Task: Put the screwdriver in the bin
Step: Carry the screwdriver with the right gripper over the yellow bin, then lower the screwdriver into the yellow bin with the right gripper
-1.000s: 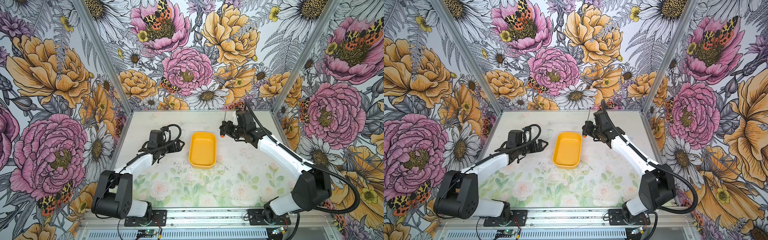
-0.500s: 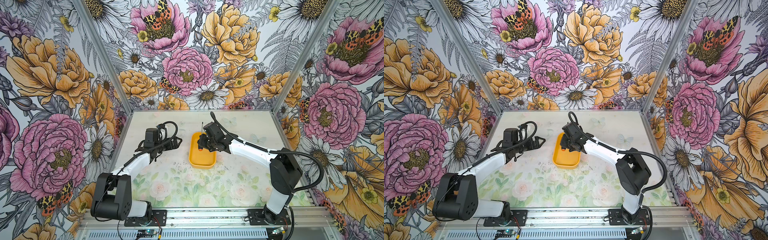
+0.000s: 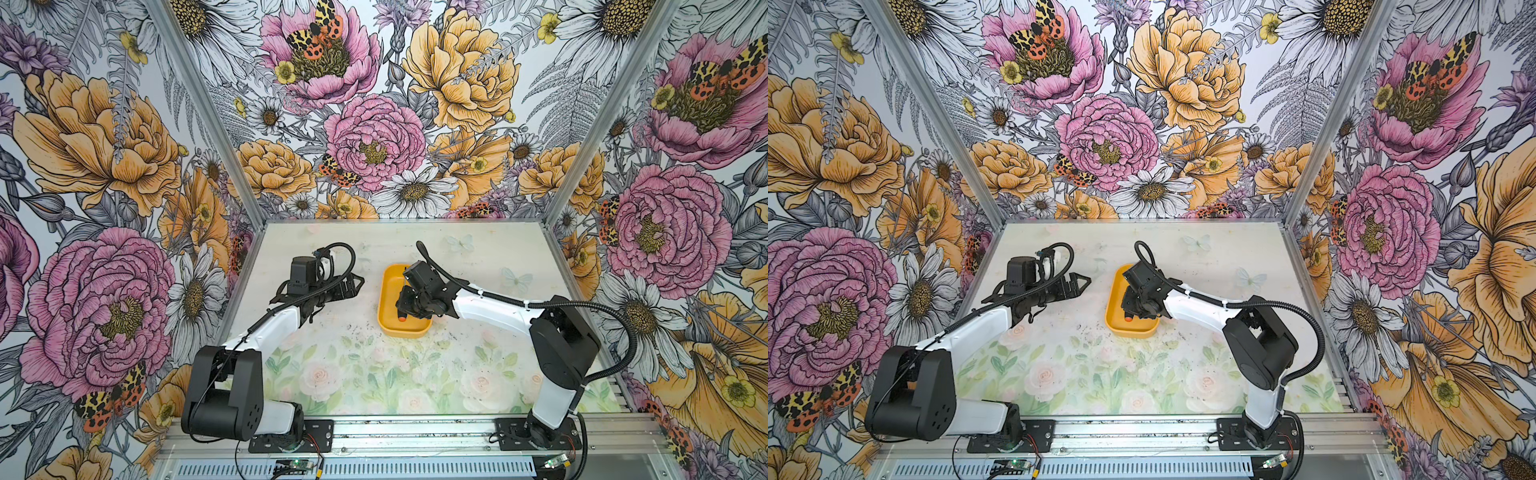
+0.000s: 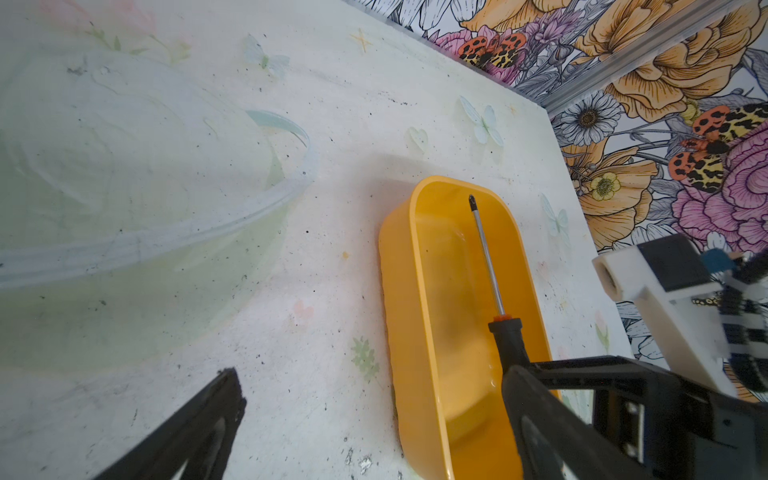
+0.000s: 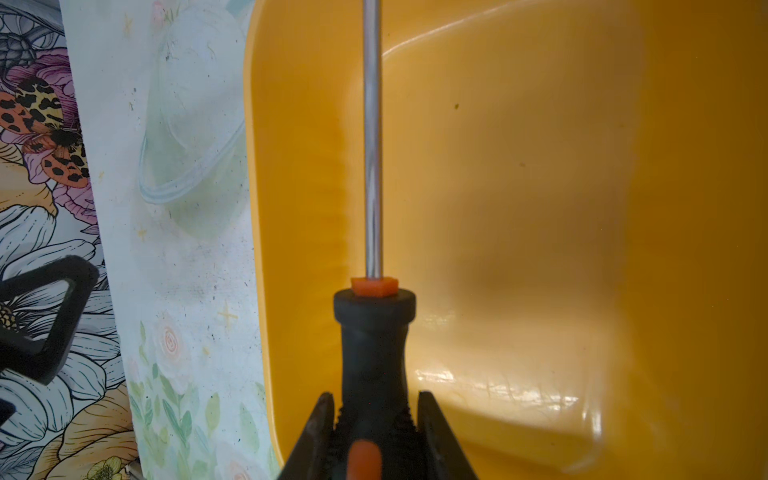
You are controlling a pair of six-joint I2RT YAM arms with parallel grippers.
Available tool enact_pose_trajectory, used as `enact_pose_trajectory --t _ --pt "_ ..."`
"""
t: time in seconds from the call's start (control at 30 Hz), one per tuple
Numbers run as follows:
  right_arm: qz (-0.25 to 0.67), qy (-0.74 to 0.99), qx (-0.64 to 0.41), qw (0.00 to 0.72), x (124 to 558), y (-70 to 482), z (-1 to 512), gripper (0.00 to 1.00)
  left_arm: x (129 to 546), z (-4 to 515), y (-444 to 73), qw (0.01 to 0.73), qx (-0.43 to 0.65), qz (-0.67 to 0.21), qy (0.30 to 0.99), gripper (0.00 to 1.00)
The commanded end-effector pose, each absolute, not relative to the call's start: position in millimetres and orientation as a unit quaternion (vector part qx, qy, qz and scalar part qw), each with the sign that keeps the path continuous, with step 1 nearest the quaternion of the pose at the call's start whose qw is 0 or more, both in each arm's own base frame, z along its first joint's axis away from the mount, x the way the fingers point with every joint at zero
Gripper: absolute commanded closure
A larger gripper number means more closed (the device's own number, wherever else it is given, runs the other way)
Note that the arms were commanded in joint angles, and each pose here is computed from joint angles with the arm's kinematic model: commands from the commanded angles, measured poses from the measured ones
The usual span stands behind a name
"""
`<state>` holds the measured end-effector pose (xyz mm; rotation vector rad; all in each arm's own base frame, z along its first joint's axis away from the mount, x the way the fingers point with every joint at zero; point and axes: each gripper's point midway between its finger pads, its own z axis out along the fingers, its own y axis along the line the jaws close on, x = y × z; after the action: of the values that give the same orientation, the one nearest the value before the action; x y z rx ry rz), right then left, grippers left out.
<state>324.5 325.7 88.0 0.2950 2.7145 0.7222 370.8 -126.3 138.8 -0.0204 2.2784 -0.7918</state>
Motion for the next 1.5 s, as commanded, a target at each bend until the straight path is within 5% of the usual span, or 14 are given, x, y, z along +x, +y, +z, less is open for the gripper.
enact_pose_trajectory --t 0.0,0.5,1.13,1.47 --pt "0.261 0.947 0.106 0.153 332 330 85 1.0 373 141 -129 0.361 -0.001 -0.314 0.878 0.01" --pt "0.238 0.955 0.107 0.142 351 322 56 1.0 374 139 -130 0.358 -0.003 -0.315 0.879 0.01" --pt "0.233 0.958 0.104 0.133 353 322 46 0.61 376 137 -133 0.354 -0.001 -0.317 0.88 0.01" --pt "0.235 0.957 0.098 0.136 354 321 49 0.5 375 135 -132 0.349 -0.004 -0.315 0.882 0.01"
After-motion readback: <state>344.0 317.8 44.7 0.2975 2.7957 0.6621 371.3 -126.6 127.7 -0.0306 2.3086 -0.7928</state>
